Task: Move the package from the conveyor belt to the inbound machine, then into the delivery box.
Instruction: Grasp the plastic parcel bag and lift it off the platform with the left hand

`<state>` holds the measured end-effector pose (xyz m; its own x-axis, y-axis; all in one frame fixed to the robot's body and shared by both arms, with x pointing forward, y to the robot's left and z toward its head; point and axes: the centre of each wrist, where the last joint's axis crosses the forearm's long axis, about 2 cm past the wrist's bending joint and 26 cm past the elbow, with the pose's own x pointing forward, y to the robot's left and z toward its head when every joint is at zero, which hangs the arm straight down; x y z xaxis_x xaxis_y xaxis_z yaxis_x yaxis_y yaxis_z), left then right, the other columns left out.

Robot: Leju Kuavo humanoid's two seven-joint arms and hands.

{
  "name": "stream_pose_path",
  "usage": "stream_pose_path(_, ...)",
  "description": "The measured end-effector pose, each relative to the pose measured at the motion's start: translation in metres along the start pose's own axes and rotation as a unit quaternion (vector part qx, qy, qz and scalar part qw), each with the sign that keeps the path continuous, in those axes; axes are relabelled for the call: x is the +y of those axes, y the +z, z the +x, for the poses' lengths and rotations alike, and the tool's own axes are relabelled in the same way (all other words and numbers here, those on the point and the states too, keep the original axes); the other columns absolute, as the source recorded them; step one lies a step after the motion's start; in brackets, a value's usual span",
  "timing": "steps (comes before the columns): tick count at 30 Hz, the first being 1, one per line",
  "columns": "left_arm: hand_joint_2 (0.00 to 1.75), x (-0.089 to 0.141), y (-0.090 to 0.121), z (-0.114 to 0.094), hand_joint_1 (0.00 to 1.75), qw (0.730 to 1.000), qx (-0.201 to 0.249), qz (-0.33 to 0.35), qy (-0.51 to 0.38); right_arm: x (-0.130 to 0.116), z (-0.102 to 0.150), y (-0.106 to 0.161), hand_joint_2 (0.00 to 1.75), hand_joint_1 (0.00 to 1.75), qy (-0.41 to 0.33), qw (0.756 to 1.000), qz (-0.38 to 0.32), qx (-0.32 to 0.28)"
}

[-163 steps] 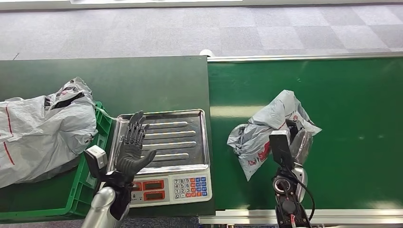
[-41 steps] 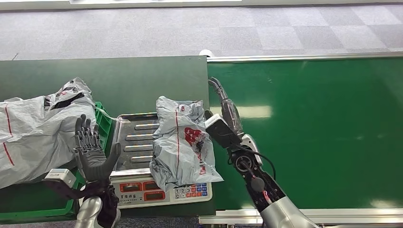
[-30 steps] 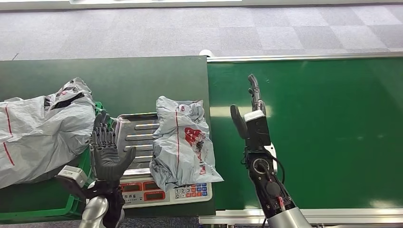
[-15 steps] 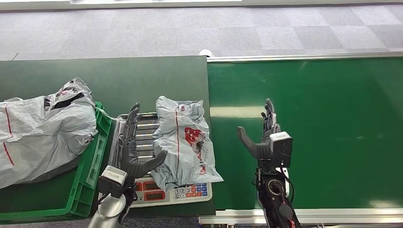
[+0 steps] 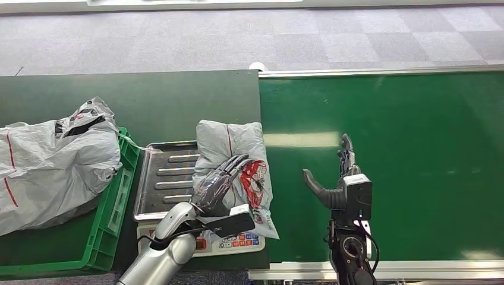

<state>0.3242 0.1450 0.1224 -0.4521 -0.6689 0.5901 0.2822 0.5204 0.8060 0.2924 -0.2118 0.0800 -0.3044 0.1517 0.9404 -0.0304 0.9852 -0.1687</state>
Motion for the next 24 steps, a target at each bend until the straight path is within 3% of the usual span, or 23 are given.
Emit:
stream_pose_path(1,1.75,0.000,-0.003,0.000,0.00,1.000,0.007,-0.010,-0.002,0.000,0.000,0.001,1.75,0.00,0.000,1.000,-0.001,0.002)
stream_pose_path(2,1.75,-0.001,-0.006,-0.001,0.13,1.000,0.011,-0.018,-0.002,0.000,0.000,0.001,1.75,0.00,0.000,1.000,-0.001,0.003)
stream_pose_path(5,1.75,-0.001,-0.011,-0.002,1.17,0.999,0.020,-0.032,0.009,0.000,0.000,0.003,1.75,0.00,-0.001,1.000,-0.005,0.005)
stream_pose_path(6,1.75,-0.001,-0.012,-0.003,1.44,0.999,0.021,-0.034,0.014,0.000,0.001,0.004,1.75,0.00,-0.001,1.000,-0.007,0.006)
stream_pose_path(8,1.75,-0.002,-0.012,-0.004,1.63,0.999,0.023,-0.033,0.024,0.000,0.001,0.007,1.75,0.00,-0.002,1.000,-0.010,0.006)
stream_pose_path(11,1.75,0.000,-0.012,-0.005,1.74,0.999,0.022,-0.025,0.042,-0.001,0.002,0.010,1.75,0.00,-0.003,1.000,-0.014,0.007)
stream_pose_path(24,1.75,0.000,-0.002,-0.008,1.75,0.990,-0.027,0.037,0.136,-0.004,0.004,0.017,1.75,0.00,-0.004,1.000,-0.023,0.010)
